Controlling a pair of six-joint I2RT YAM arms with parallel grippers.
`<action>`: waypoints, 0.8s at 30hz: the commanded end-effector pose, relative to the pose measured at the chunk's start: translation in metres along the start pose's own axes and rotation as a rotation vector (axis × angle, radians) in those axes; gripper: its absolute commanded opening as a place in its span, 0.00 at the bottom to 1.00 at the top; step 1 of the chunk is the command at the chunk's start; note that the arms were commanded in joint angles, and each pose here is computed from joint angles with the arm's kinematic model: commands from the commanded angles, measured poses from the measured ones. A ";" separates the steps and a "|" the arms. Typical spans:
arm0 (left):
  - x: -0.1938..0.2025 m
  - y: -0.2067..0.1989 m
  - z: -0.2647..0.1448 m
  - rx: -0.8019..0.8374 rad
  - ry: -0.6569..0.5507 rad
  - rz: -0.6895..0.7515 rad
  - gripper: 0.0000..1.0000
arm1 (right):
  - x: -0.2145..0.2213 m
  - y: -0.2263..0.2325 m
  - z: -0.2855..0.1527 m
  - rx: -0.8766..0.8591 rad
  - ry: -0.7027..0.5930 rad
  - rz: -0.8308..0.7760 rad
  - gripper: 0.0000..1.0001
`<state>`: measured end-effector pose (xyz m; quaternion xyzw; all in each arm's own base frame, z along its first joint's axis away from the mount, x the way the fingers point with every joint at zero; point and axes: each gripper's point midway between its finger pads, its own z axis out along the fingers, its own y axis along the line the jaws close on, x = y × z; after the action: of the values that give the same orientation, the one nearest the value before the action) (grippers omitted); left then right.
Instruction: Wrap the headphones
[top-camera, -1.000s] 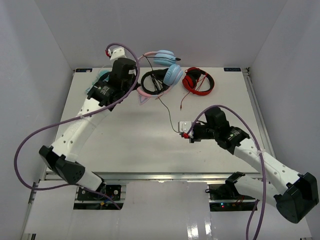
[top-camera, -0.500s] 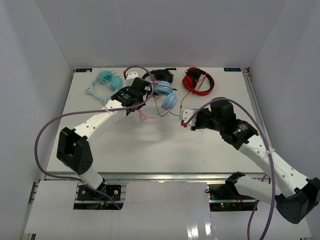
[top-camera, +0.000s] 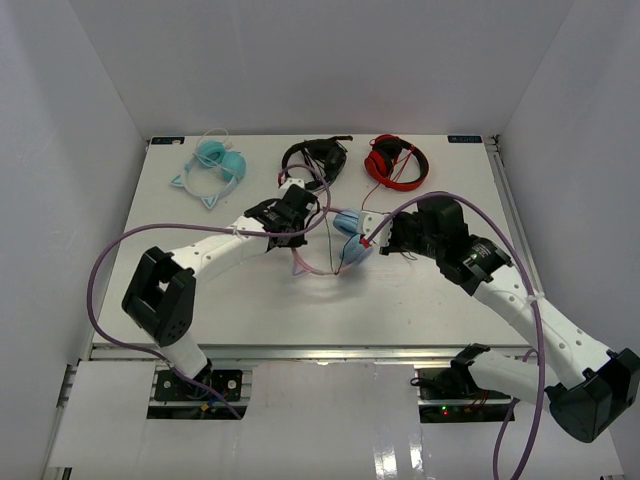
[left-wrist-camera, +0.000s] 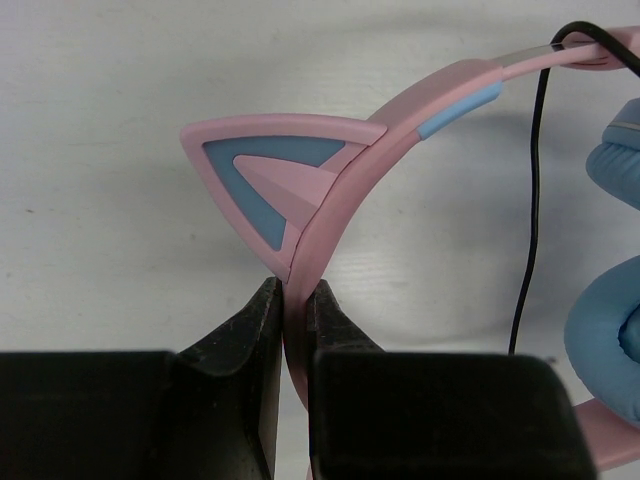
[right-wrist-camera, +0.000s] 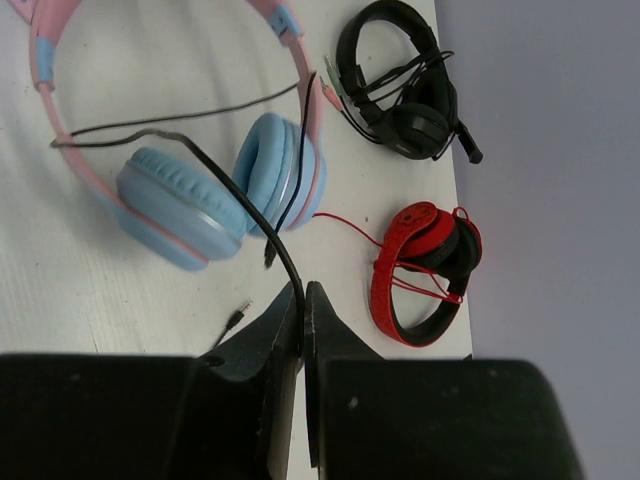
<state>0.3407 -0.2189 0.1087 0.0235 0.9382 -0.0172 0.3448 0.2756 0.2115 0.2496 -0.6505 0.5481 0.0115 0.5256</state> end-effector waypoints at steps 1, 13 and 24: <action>0.000 -0.049 -0.026 0.233 -0.033 0.062 0.00 | -0.015 -0.017 0.006 0.038 -0.057 0.014 0.08; 0.036 -0.072 -0.086 0.548 -0.036 0.199 0.00 | 0.017 0.005 0.024 -0.055 -0.105 0.106 0.08; 0.033 -0.081 -0.146 0.764 -0.104 0.220 0.00 | 0.012 0.033 0.037 -0.235 -0.244 0.305 0.08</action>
<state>0.2301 -0.2778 0.1666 0.2313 0.8725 -0.2665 0.3378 0.2811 0.2227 0.1904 -0.6286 0.5806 0.1747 0.4871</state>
